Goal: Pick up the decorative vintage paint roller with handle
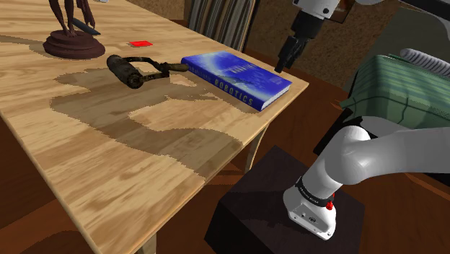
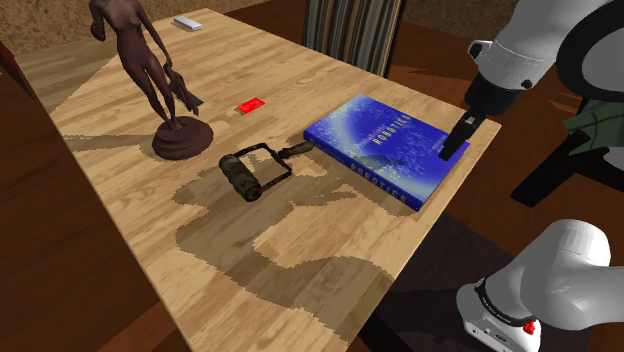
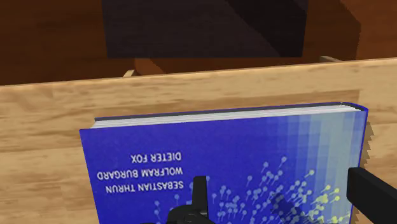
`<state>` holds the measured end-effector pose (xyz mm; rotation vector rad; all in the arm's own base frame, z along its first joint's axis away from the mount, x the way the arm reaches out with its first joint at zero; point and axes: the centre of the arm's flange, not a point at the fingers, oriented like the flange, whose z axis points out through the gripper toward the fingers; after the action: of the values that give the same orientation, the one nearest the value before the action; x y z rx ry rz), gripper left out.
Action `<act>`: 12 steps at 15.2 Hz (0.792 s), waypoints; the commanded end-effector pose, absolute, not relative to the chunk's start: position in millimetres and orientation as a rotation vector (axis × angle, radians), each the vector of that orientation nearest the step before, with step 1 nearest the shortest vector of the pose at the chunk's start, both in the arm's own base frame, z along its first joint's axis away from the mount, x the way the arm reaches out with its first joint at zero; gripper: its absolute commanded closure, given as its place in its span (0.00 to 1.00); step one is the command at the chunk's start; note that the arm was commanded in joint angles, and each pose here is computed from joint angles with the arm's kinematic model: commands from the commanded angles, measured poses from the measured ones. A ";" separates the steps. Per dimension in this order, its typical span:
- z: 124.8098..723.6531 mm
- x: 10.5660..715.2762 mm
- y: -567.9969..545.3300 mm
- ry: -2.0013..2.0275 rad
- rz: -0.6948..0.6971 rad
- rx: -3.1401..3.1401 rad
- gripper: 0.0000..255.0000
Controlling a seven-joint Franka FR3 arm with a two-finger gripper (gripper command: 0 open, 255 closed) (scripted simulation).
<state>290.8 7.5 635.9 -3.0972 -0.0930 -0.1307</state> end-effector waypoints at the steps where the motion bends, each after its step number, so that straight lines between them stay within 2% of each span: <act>1: 635.9 290.8 7.5 -0.093 -0.131 -3.097 0.00; 12: 616.7 398.6 106.9 0.059 -0.048 -3.071 0.00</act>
<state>390.0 97.8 615.9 -3.0746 0.0440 -0.0567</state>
